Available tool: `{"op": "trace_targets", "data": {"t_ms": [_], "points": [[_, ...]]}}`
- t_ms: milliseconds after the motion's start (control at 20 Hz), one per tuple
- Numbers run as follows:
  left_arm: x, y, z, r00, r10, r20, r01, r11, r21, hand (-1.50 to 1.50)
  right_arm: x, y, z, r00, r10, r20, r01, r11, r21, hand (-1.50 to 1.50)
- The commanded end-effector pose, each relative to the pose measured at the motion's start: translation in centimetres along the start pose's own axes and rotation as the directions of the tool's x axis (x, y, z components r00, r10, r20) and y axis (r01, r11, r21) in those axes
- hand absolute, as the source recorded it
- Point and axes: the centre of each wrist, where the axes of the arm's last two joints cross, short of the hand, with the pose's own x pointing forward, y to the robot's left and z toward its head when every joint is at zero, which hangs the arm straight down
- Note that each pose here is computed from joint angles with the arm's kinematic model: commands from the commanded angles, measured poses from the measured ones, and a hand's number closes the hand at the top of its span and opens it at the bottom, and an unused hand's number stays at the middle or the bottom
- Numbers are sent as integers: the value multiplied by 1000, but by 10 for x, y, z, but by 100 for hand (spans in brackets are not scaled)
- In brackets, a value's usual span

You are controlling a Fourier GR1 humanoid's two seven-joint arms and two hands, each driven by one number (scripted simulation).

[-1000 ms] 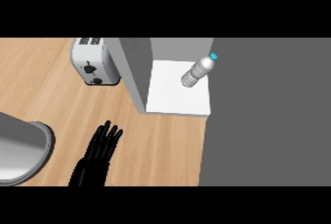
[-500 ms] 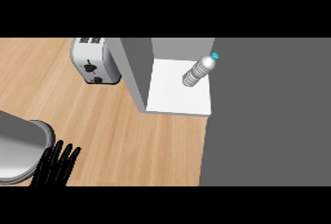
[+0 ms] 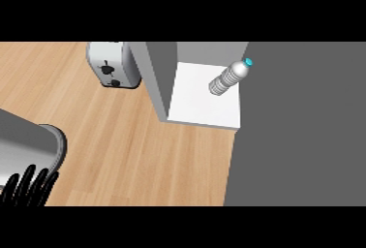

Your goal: Pick up the bottled water, place it into the cabinet and close the cabinet

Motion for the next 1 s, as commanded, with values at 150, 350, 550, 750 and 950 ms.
{"op": "trace_targets", "data": {"t_ms": [150,350,550,750,950], "points": [[14,12,0,1000,4,4,-4,999,-46,-150,14,-1,-26,990,131,-48,-117,966,231,150],[17,15,6,1000,-3,-2,3,999,-41,-150,6,-5,-37,990,134,-53,-119,968,222,150],[22,20,3,1000,-11,-7,10,998,-58,-150,-6,-4,-45,995,72,-70,-59,981,183,150],[28,25,-9,1000,-16,18,17,998,-65,-150,-7,-8,-53,996,73,-55,-63,985,162,150],[27,24,-3,1000,3,14,-2,998,-65,-150,-18,-10,-57,996,27,-90,-17,994,111,150]]}}
